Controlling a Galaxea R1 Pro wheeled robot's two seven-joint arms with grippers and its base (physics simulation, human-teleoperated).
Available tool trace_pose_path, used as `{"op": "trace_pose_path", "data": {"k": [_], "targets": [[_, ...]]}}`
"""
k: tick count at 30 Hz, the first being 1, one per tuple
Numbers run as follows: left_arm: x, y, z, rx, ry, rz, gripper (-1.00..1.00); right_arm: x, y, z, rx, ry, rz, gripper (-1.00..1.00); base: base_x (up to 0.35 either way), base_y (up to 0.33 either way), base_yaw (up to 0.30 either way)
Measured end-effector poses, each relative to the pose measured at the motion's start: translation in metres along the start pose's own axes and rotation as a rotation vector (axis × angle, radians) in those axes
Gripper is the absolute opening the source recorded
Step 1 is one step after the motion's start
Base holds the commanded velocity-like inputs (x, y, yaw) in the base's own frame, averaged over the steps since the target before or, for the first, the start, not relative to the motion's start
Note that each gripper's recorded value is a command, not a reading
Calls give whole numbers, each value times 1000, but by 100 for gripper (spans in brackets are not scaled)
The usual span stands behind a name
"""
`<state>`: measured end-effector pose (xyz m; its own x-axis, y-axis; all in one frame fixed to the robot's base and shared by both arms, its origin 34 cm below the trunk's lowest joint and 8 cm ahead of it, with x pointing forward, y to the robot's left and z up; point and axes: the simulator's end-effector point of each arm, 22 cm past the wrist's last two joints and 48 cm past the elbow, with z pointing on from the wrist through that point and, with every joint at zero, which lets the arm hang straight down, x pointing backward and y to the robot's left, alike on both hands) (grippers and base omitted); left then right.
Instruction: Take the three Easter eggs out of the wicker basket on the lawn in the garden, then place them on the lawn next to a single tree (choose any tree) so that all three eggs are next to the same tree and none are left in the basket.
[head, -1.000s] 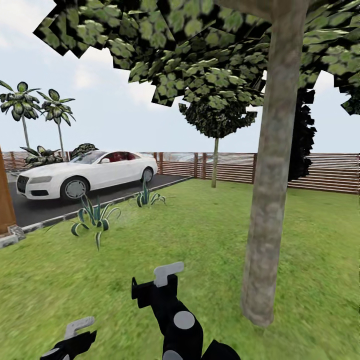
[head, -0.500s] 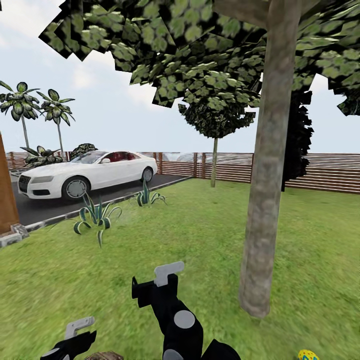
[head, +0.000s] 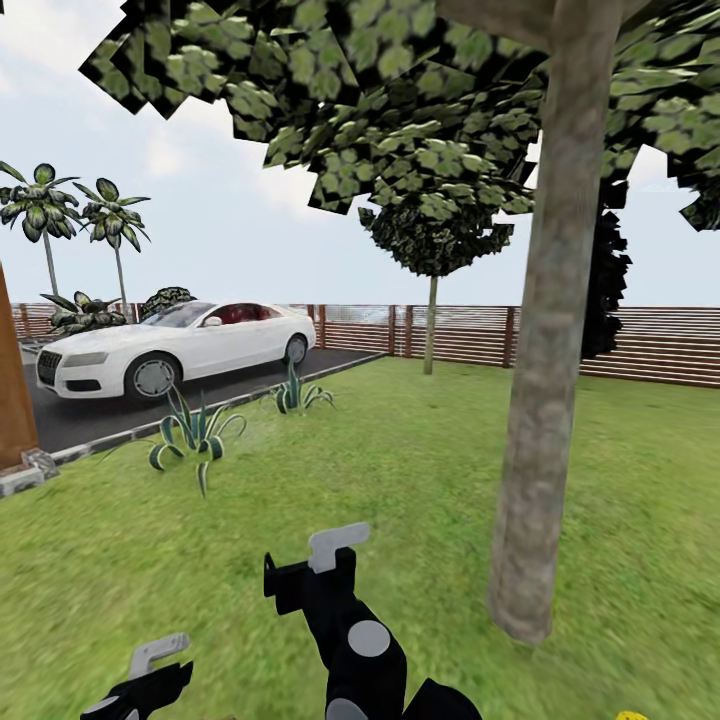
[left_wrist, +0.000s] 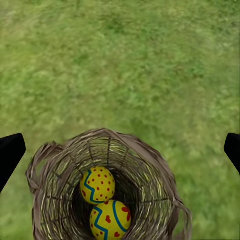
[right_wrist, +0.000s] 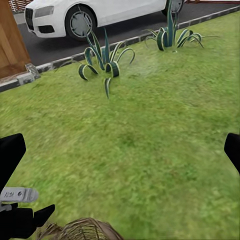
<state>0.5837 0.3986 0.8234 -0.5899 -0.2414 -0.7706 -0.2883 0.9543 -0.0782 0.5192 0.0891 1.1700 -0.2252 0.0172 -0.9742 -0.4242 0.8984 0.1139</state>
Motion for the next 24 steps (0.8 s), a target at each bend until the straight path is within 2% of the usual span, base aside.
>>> {"op": "trace_pose_path", "data": {"k": [18, 24], "targets": [[0, 0, 0, 0, 1, 0, 100, -1, -7, 1, 14, -2, 3, 100, 82, 55, 0], [1, 0, 0, -1, 2, 0, 100, -10, -33, 5, 64, -12, 40, 100, 162, 81, 0]]}}
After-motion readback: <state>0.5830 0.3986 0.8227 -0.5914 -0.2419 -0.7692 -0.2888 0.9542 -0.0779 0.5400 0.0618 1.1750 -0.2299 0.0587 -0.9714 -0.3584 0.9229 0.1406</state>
